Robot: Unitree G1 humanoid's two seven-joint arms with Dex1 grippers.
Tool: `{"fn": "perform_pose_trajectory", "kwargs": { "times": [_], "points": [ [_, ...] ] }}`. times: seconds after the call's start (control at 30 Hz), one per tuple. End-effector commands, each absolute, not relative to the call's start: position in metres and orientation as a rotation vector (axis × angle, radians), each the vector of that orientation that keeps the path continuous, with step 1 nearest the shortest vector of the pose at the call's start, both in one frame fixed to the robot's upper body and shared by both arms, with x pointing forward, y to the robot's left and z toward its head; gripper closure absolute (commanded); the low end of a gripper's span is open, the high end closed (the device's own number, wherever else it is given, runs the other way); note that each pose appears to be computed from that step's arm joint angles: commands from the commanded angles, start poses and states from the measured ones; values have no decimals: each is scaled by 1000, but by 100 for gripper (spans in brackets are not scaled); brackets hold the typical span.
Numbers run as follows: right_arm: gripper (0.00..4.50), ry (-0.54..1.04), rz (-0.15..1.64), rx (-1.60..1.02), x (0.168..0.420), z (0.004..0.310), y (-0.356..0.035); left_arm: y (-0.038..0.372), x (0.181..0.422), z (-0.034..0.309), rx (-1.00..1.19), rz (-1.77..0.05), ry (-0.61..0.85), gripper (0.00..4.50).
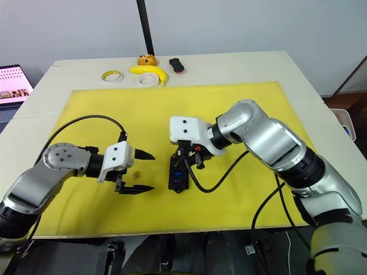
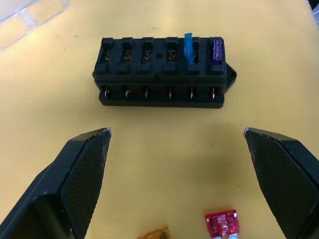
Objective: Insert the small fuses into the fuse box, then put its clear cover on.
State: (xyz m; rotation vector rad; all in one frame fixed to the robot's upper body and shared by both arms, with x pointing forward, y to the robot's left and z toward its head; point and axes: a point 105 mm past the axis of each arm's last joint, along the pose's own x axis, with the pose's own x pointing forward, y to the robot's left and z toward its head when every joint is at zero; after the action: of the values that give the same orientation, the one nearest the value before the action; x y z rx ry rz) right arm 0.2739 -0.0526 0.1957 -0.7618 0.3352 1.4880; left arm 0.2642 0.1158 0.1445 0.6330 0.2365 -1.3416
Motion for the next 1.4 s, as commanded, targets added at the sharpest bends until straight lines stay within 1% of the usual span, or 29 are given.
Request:
{"fn": "perform_pose_trajectory", "kwargs": {
  "times": [0.03,0.1,0.2,0.3,0.33,0.37,0.47,0.67,0.87,1.17,1.4],
  "points": [
    [321,201,1588,-618,263,206,-56,115,266,154,656,-1330,189,0],
    [321,205,1544,-501,270,206,-57,114,265,153,652,-1331,189,0],
    [321,176,1529,-479,270,200,-58,113,265,153,646,-1333,189,0],
    [399,171,1523,-465,268,192,-57,113,266,152,643,-1333,190,0],
    [436,170,1525,-463,267,190,-57,112,266,152,642,-1333,190,0],
    [449,170,1526,-458,266,188,-57,112,266,152,641,-1333,190,0],
    [449,171,1531,-445,264,183,-55,112,267,152,639,-1333,190,0],
    [449,211,1497,-429,271,168,-54,111,266,151,640,-1334,191,0],
    [449,238,1503,-430,270,157,-54,110,265,149,640,-1334,191,0],
    [449,264,1477,-430,275,150,-55,106,262,149,629,-1346,189,0],
    [449,295,1486,-454,271,142,-58,106,263,150,627,-1346,185,0]
  ]
}}
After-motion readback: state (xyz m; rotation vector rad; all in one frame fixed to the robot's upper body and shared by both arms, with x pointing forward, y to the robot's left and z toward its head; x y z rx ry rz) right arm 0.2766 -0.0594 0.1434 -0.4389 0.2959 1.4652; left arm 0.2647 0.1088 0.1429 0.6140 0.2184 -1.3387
